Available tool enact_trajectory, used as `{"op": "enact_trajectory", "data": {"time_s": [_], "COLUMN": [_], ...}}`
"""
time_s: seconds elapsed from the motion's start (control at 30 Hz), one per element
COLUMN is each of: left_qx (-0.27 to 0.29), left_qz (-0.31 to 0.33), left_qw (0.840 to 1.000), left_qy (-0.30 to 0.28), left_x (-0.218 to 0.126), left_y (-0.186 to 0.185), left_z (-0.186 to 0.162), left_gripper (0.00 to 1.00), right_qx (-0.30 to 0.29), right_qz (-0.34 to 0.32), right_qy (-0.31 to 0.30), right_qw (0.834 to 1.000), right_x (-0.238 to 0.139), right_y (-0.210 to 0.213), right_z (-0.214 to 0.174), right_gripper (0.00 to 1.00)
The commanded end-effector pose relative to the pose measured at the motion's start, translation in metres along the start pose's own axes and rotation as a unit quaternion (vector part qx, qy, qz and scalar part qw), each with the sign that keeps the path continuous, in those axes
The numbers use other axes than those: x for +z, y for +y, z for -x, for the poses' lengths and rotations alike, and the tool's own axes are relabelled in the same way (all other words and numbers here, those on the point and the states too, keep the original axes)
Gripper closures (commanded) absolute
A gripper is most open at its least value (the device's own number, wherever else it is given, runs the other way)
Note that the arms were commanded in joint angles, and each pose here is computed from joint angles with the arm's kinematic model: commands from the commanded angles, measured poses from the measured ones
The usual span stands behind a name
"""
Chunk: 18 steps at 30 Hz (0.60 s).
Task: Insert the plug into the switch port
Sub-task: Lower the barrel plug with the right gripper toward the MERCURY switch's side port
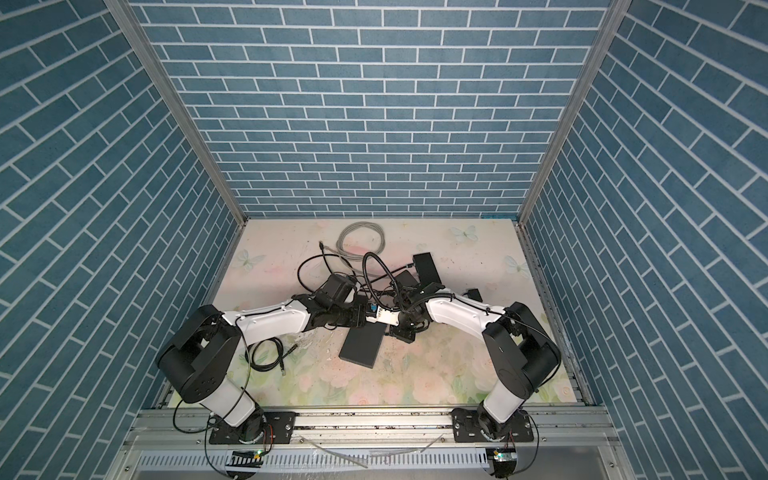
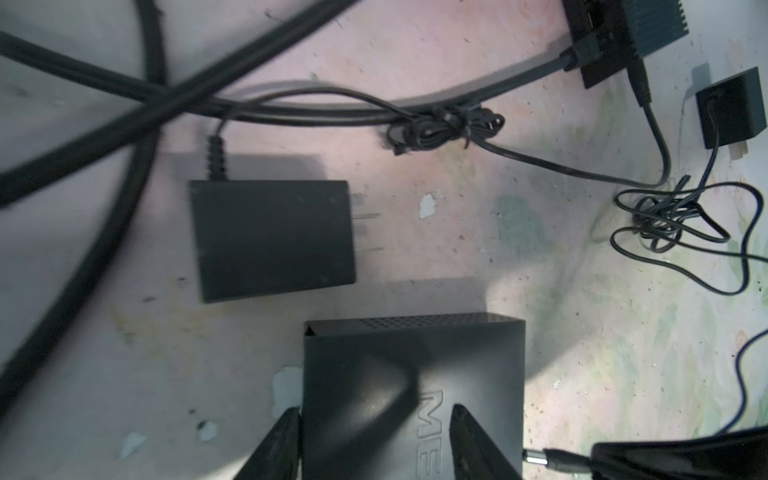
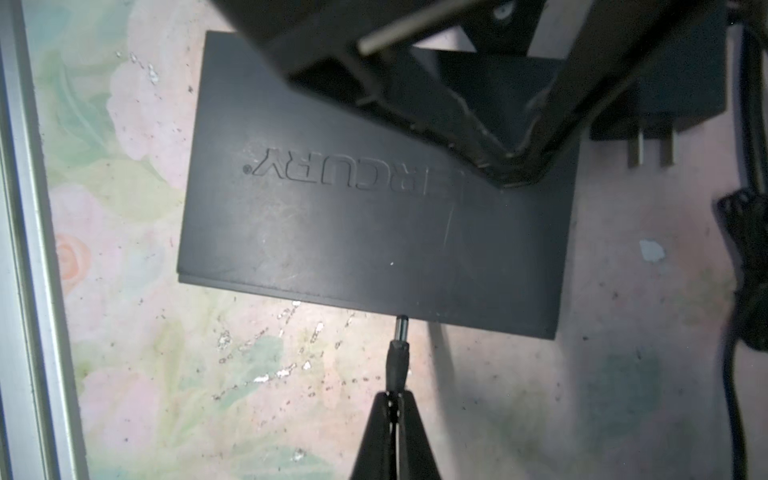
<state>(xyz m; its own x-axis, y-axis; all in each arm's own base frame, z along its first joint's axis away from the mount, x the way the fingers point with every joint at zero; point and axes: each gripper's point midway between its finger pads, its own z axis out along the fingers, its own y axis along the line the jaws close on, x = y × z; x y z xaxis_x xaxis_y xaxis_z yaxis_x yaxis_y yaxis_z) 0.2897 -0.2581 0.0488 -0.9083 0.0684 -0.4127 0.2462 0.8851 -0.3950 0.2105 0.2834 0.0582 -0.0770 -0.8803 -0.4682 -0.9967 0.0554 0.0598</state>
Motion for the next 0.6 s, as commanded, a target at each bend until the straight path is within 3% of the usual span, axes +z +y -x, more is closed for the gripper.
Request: {"op": "enact_trajectory", "data": {"time_s": [0.0, 0.27, 0.57], "left_qx": [0.006, 0.034, 0.035], "left_qz": [0.013, 0.013, 0.023], "left_qw": [1.0, 0.999, 0.999], "left_qy": [-0.003, 0.016, 0.03], "left_x": [-0.013, -0.022, -0.015], "left_y": [0.015, 0.01, 0.017], "left_z": [0.003, 0.011, 0.004], "left_gripper": [0.42, 0.42, 0.42], "right_qx": [-0.011, 0.009, 0.126], "right_qz": [-0.006, -0.047, -0.052], "right_qy": [-0.017, -0.02, -0.086], "right_qw": [1.0, 0.999, 0.987], "right_x": [-0.002, -0.003, -0.003], "right_y": [-0.005, -0.021, -0.032], "right_z": [0.008, -0.011, 0.016], "right_gripper": [1.0, 1.0, 1.0]}}
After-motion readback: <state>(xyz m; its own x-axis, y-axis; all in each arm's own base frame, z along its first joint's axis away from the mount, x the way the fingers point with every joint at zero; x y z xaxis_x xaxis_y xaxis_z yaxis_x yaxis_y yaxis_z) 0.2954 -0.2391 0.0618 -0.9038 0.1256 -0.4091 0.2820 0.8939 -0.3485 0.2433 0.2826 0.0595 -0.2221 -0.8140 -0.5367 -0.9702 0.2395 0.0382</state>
